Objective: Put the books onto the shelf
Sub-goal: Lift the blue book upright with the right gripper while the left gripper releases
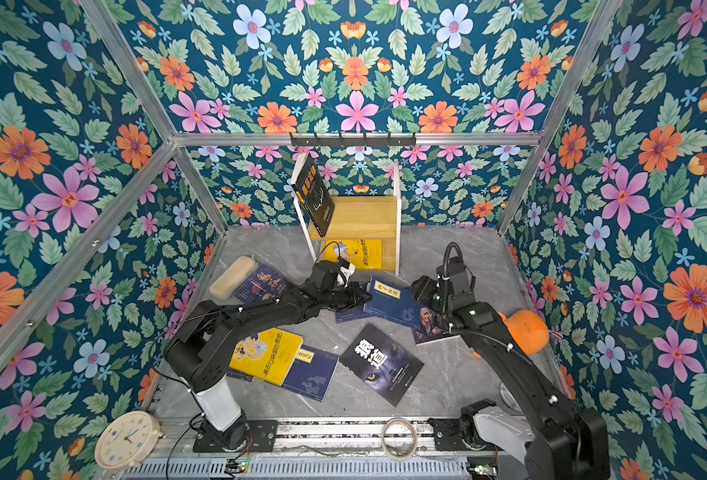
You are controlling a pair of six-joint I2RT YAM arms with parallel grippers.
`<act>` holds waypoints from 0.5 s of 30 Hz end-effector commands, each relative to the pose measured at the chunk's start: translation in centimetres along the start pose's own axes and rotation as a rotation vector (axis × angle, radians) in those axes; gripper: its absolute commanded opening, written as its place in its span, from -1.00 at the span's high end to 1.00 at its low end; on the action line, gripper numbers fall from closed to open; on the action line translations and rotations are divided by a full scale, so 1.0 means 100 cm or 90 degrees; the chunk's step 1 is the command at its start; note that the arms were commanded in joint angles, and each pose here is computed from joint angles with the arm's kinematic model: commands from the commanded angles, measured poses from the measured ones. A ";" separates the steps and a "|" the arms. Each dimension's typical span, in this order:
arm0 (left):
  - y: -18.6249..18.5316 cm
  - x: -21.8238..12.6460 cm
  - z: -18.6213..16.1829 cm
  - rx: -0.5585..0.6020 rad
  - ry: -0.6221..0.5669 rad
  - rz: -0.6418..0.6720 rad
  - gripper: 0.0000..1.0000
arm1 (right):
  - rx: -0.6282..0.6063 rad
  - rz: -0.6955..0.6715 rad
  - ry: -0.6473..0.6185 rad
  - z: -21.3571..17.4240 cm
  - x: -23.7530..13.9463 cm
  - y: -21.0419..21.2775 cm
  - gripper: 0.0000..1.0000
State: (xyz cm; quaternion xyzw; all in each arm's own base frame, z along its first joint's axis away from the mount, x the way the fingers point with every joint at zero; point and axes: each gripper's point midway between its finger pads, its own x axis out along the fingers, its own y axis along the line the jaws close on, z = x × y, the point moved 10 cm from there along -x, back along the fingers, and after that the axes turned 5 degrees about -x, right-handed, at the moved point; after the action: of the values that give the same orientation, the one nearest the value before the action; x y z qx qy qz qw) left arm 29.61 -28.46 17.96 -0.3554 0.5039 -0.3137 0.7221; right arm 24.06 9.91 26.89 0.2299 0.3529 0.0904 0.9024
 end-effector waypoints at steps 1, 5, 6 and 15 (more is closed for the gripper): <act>-0.012 -0.007 0.002 0.006 -0.006 -0.036 1.00 | -0.298 -0.026 -0.022 -0.014 -0.015 0.015 -0.36; -0.020 -0.013 0.002 0.007 -0.007 -0.052 1.00 | -0.567 0.018 -0.023 -0.037 -0.016 0.039 -0.38; -0.020 -0.014 0.002 0.006 -0.008 -0.054 1.00 | -0.610 0.015 -0.021 -0.040 -0.015 0.043 -0.39; -0.033 -0.027 0.003 0.010 -0.014 -0.085 1.00 | -0.843 -0.025 0.014 -0.067 0.003 0.054 -0.43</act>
State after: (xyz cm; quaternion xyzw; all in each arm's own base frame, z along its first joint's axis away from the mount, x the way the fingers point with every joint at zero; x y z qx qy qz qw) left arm 28.71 -27.91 21.16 -0.3750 0.4843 -0.3412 0.7130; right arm 19.46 17.17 24.91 -0.3166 0.2612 0.2864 0.8658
